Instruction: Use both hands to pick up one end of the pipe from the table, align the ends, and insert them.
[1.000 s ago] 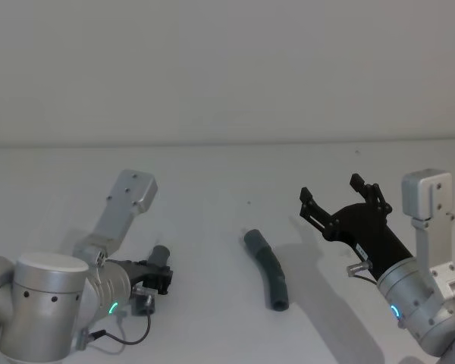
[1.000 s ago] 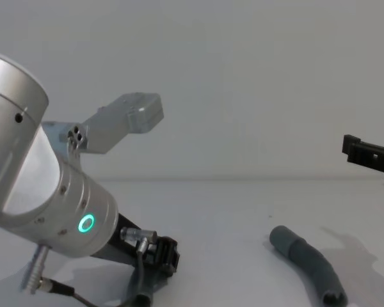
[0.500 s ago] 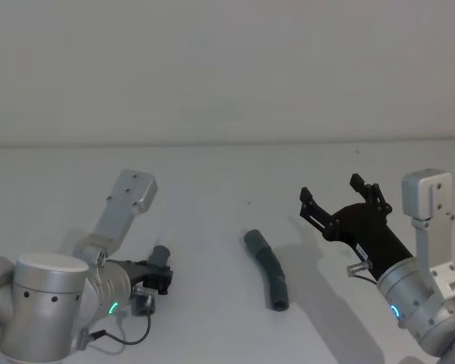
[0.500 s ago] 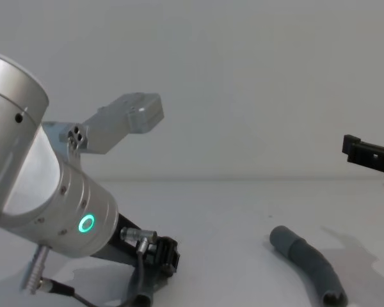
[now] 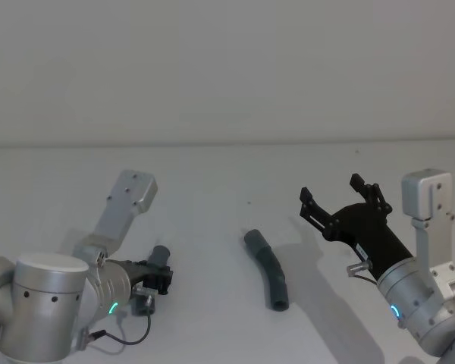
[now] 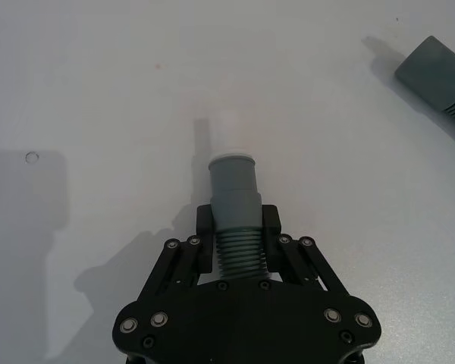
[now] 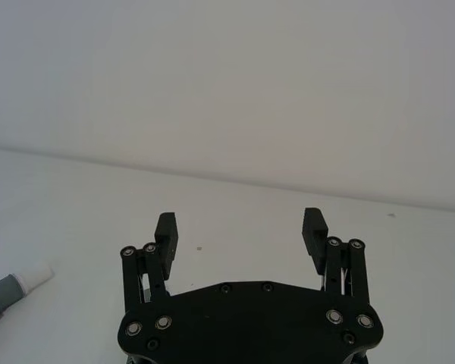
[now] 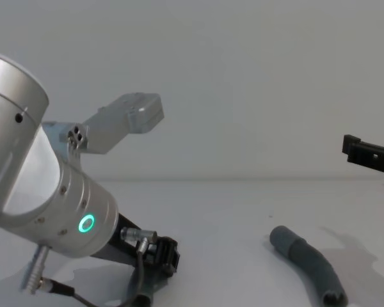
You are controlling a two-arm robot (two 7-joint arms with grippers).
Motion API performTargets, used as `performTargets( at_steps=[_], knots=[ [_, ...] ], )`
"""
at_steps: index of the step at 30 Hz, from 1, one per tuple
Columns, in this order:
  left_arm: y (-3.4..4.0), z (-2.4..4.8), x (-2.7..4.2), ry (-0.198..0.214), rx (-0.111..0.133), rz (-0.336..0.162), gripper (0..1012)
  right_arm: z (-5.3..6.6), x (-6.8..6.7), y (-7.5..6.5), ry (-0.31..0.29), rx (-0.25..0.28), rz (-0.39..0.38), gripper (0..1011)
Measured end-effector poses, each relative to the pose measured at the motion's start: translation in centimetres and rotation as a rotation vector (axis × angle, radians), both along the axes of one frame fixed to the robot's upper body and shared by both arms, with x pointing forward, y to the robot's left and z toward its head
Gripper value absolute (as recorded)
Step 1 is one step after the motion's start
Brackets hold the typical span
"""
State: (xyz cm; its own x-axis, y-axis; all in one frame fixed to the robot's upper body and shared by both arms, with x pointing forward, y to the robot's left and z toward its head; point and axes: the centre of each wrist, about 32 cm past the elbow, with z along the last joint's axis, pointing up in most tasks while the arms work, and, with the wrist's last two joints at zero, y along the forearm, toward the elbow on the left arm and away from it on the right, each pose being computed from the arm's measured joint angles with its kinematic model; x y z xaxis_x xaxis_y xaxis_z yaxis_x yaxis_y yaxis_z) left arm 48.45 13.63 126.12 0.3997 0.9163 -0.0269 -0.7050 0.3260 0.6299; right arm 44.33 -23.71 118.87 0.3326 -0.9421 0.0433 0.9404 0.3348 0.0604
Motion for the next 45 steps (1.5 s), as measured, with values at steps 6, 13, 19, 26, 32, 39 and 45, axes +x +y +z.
performTargets(
  at_steps=[6,13,19,26,32,39,45],
  knots=[
    [0.00,0.00,0.00,0.000,0.000,0.000,336,0.00,0.00,0.00,0.000,0.000,0.000,1000],
    [0.00,0.00,0.00,0.000,0.000,0.000,336,0.00,0.00,0.00,0.000,0.000,0.000,1000],
    [0.00,0.00,0.00,0.000,0.000,0.000,336,0.00,0.00,0.00,0.000,0.000,0.000,1000],
    [0.00,0.00,0.00,0.000,0.000,0.000,336,0.00,0.00,0.00,0.000,0.000,0.000,1000],
    [0.00,0.00,0.00,0.000,0.000,0.000,336,0.00,0.00,0.00,0.000,0.000,0.000,1000],
    [0.00,0.00,0.00,0.000,0.000,0.000,336,0.00,0.00,0.00,0.000,0.000,0.000,1000],
    [0.00,0.00,0.00,0.000,0.000,0.000,336,0.00,0.00,0.00,0.000,0.000,0.000,1000]
  ],
)
